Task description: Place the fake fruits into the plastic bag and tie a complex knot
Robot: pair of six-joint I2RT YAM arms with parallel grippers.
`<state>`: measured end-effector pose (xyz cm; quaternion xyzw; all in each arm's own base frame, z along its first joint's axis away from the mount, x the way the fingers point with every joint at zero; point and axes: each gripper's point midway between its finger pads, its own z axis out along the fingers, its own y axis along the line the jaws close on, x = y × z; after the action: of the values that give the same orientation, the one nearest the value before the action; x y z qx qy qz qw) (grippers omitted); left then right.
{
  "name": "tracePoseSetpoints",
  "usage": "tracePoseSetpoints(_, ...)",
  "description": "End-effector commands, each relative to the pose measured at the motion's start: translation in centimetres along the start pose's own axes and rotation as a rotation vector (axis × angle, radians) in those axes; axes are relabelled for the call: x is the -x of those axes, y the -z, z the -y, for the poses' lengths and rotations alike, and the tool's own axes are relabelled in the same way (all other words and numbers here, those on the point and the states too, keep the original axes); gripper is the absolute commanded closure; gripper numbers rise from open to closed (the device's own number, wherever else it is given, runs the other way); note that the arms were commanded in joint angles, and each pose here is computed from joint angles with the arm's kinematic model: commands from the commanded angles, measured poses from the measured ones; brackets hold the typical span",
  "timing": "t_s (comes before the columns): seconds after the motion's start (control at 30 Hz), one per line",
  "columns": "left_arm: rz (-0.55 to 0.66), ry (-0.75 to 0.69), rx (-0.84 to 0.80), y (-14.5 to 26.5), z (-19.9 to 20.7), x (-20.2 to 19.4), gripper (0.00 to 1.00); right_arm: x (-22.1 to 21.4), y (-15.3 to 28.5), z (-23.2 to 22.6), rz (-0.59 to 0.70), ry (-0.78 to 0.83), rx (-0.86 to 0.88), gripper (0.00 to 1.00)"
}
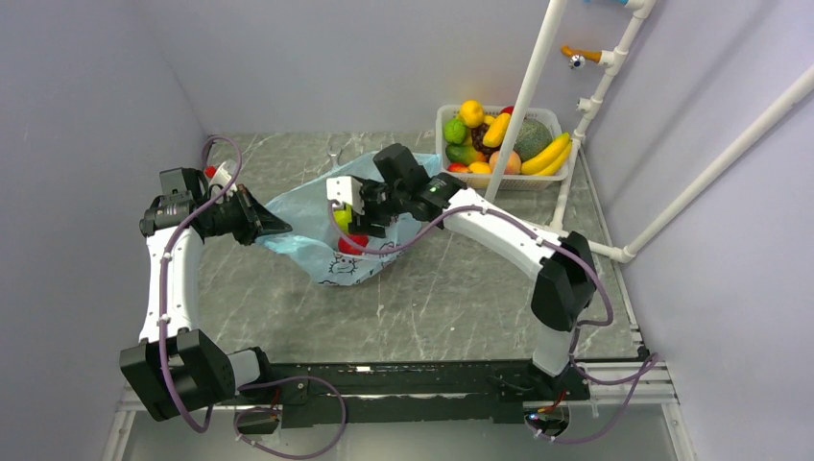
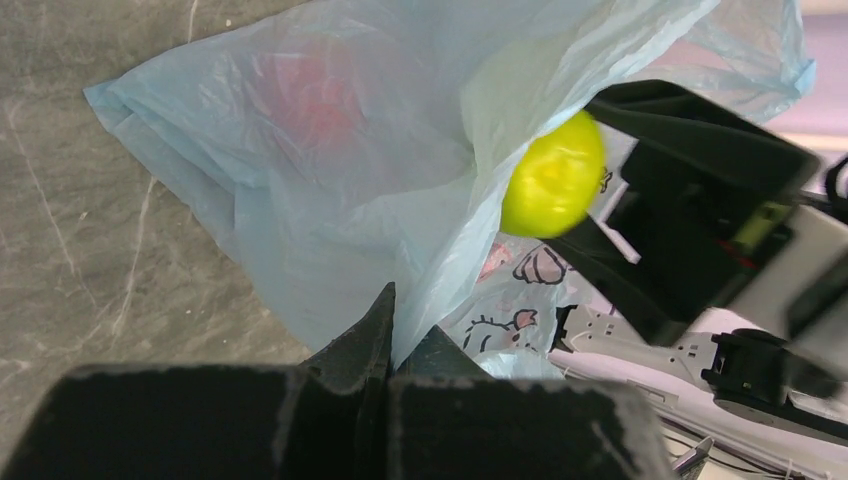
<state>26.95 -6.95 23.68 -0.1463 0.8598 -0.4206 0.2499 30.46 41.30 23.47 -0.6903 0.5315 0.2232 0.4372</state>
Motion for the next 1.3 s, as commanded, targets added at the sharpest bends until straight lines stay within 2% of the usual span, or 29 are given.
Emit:
tracePoseSetpoints(0.0,0.010,-0.023,-0.040,0.3,0.9,0.2,1.00,-0.7,-0.9,0.4,-0.019,0.145,-0.032,0.55)
tracePoseSetpoints(0.13,0.004,-0.016,-0.034,0.1,0.7,0.2,1.00,-3.8,-2.6,-0.7,-0.098,0.171,-0.010,0.41)
tracePoseSetpoints(0.27,0.000,-0.005,-0.029,-0.1,0.4,0.4,1.00,-6.0,-3.5,-1.4,-0.160,0.166,0.012,0.17)
tracePoseSetpoints(0.43,-0.004,0.011,-0.012,-0.4,-0.2,0.4,1.00,-4.5,-2.3,-1.2,-0.128,0.155,-0.009,0.06)
tracePoseSetpoints(0.53,-0.006,0.022,-0.007,-0.5,-0.4,0.3,1.00,-2.1,-0.8,-1.0,-0.078,0.138,-0.017,0.04)
tracePoseSetpoints(0.63,-0.006,0.023,0.004,-0.5,-0.6,0.4,1.00,2.6,2.2,-0.5,0.035,0.102,-0.041,0.03)
tracePoseSetpoints(0.77,-0.010,0.029,0.009,-0.6,-0.9,0.3,1.00,10.2,8.7,-0.7,0.241,0.052,-0.094,0.03)
tracePoseSetpoints(0.9,-0.012,0.027,0.009,-0.7,-0.9,0.2,1.00,14.4,14.9,-1.0,0.375,-0.057,-0.188,0.02)
tracePoseSetpoints(1.0,-0.008,0.021,0.007,-0.6,-0.8,0.2,1.00,14.1,18.9,-1.1,0.393,-0.189,-0.287,0.03)
tracePoseSetpoints(1.1,-0.009,0.020,0.008,-0.6,-0.8,0.2,1.00,11.5,21.7,-2.5,0.362,-0.302,-0.376,0.04)
tracePoseSetpoints(1.27,-0.009,0.020,0.008,-0.5,-0.8,0.2,1.00,3.3,26.3,-2.3,0.266,-0.613,-0.556,0.06)
